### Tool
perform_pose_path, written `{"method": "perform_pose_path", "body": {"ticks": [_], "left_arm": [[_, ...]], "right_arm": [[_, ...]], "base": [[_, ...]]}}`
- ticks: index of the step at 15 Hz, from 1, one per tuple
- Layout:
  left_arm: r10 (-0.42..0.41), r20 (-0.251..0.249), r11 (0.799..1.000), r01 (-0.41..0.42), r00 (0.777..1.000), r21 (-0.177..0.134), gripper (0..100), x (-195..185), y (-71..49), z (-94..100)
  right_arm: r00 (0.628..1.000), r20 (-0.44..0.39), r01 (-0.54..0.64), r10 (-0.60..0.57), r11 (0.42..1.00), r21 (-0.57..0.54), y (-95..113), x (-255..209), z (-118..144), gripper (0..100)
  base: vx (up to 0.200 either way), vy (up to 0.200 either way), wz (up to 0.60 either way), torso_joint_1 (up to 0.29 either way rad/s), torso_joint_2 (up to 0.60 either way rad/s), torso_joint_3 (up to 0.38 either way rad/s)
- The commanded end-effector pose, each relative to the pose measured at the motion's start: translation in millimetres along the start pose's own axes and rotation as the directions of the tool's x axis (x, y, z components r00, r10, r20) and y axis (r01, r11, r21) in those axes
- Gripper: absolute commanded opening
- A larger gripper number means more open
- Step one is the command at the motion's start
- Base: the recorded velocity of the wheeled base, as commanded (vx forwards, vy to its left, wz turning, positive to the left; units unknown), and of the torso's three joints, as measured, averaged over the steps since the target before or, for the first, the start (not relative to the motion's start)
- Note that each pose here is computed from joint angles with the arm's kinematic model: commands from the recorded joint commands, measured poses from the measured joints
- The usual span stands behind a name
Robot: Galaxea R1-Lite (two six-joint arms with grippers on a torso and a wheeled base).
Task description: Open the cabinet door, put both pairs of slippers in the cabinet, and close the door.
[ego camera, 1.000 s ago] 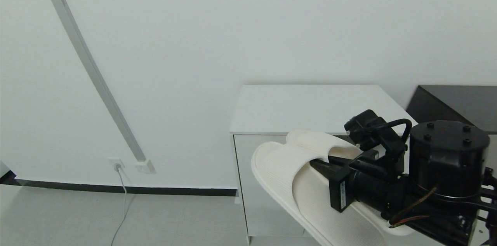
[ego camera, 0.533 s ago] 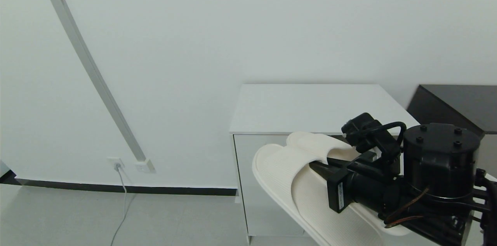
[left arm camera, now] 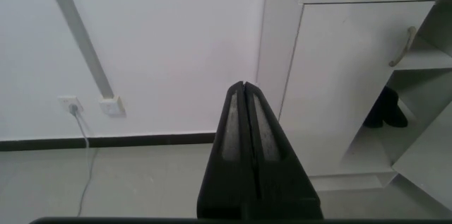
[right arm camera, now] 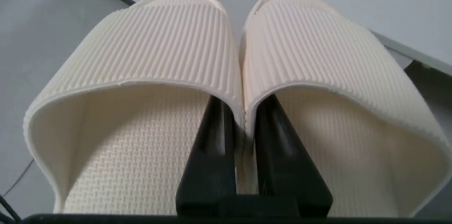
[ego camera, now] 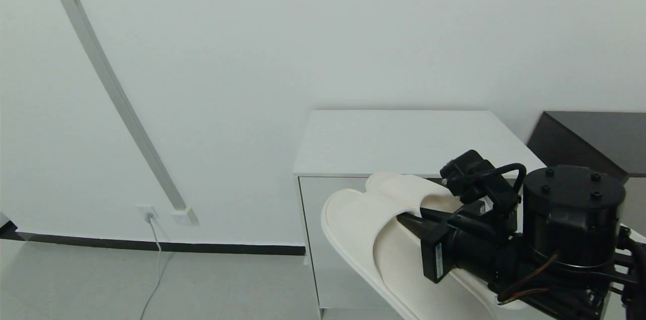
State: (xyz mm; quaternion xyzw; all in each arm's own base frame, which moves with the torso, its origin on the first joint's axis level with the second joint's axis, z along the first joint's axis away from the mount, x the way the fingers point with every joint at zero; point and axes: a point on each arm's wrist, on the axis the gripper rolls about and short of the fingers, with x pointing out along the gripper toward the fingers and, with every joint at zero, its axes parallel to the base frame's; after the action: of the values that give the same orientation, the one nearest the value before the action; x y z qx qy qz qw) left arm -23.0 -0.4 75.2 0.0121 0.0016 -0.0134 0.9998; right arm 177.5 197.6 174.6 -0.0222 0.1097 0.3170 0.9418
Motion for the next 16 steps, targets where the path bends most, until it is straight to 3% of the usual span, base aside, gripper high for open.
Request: {"method": "perform_pose_path", "body": {"ticks": [1, 16], "left_arm": [[-0.001, -0.001, 1.000, 0.001, 1.000, 0.000, 0, 0.1, 0.0, 0.0], [-0.001, -0.001, 1.000, 0.001, 1.000, -0.001, 0, 0.1, 0.0, 0.0]], "right_arm": [[1.000, -0.001, 0.001, -0.001, 1.000, -0.001, -0.2, -0.5, -1.2, 0], [1.000, -0.012, 0.003, -0.004, 1.000, -0.002, -0.9, -1.2, -4.2, 0]], "base": [[0.000, -0.200, 0.00, 0.012, 0.00, 0.002], [0.000, -0.187, 0.00, 0.002, 0.00, 0.001]]}}
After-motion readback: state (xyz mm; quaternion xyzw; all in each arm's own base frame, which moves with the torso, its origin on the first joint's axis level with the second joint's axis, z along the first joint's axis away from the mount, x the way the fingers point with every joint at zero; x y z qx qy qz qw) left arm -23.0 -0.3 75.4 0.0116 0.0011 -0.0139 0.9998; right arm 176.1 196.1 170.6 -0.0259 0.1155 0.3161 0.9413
